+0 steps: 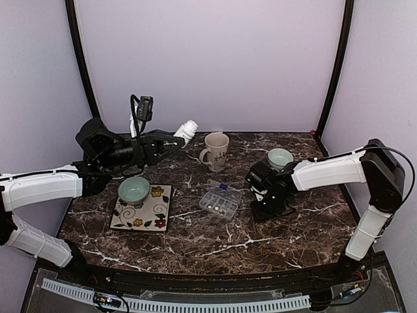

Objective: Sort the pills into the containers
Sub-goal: Pick up the lid of the pill bottle from the center of the board.

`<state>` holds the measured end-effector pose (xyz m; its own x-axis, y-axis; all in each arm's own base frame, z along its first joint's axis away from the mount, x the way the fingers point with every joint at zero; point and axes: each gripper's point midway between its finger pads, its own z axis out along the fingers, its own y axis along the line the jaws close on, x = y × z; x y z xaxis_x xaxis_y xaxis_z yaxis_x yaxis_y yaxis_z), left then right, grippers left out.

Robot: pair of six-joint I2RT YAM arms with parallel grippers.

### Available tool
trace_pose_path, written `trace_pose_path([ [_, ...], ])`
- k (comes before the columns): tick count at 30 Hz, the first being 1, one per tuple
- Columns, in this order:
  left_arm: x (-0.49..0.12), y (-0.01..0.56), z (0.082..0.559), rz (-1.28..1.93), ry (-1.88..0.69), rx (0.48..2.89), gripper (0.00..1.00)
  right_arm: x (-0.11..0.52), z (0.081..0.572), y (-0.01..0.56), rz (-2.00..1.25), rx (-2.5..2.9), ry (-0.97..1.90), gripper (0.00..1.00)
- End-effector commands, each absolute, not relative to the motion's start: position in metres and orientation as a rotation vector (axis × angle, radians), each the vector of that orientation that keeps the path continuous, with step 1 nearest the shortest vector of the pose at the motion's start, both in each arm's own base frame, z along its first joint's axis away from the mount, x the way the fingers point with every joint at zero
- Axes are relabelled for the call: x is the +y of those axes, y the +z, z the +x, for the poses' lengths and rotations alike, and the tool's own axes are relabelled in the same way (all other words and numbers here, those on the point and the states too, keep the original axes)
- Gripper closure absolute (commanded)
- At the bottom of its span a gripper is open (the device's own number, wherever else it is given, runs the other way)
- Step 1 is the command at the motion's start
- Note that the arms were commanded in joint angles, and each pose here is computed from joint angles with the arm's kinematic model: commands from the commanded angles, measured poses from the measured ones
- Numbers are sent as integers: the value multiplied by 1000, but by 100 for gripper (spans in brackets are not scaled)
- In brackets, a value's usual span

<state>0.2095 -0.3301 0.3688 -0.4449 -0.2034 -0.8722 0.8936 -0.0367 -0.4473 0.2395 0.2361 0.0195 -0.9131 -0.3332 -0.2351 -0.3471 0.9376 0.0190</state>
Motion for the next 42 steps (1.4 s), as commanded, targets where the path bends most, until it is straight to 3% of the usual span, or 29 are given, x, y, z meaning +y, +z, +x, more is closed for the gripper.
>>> trace_pose_path([
  [1,-328,373,207,810,-1611,1344,100,240,247,19,-506,2857,107,60],
  [10,-331,371,210,810,-1619,1367,100,243,251,15,-512,2855,132,64],
  [25,-324,367,204,808,-1592,1384,100,249,251,33,-543,2819,232,91],
  [36,-328,357,202,842,-1617,1409,100,255,248,97,-479,2687,416,95],
  [42,-326,347,197,845,-1635,1431,100,263,245,167,-468,2546,582,93],
])
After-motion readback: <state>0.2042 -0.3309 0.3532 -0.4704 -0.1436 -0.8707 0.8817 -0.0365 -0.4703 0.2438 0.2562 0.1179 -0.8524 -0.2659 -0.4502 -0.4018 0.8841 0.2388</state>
